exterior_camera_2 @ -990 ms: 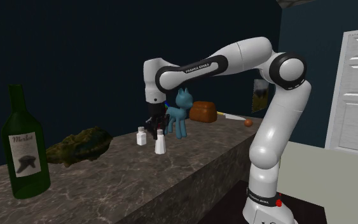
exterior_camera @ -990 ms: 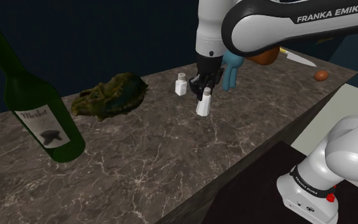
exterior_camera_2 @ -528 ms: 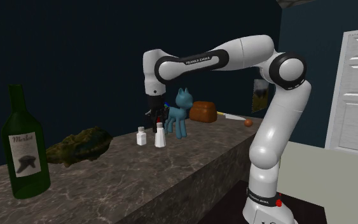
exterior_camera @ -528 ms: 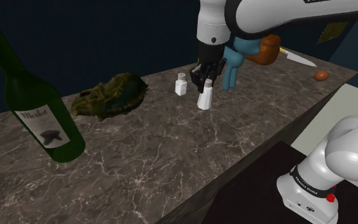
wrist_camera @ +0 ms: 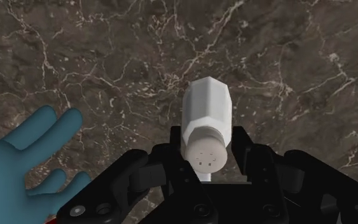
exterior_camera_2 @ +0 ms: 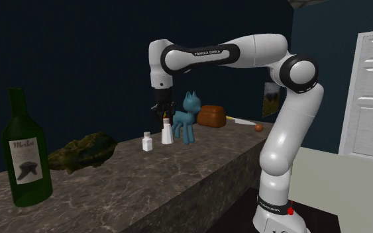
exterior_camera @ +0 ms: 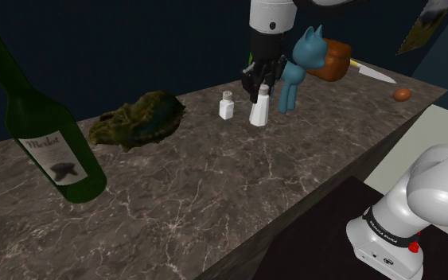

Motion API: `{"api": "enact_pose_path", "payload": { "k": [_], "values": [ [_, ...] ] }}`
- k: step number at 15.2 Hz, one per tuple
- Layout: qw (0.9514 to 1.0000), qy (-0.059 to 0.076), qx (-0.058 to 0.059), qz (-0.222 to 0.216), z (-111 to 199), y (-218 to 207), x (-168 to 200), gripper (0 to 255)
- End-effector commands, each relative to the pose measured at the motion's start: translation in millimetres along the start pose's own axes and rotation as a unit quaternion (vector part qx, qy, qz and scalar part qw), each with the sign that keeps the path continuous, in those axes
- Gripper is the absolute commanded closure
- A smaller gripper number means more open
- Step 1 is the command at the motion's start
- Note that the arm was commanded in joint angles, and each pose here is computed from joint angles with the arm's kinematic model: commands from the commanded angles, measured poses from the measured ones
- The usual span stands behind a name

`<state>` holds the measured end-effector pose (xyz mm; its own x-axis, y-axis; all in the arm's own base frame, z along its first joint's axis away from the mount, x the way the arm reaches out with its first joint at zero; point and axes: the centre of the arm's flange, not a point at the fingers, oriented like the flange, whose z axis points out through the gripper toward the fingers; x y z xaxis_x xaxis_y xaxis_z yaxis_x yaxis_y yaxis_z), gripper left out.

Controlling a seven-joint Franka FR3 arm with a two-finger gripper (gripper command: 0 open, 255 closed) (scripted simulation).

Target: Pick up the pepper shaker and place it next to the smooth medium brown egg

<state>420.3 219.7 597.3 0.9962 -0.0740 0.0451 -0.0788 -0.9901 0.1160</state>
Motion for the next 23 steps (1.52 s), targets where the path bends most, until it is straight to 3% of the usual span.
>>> {"api": "enact_pose_path", "payload": {
  "k": [1,19,23],
  "values": [
    [1.0000,0.000,0.000,0.000,-10.7,1.9,1.2,255],
    [1.0000,0.000,0.000,0.000,-100.6,12.5,5.3,255],
    [1.0000,0.000,0.000,0.000,-94.7,64.9,3.2,255]
  ]
}}
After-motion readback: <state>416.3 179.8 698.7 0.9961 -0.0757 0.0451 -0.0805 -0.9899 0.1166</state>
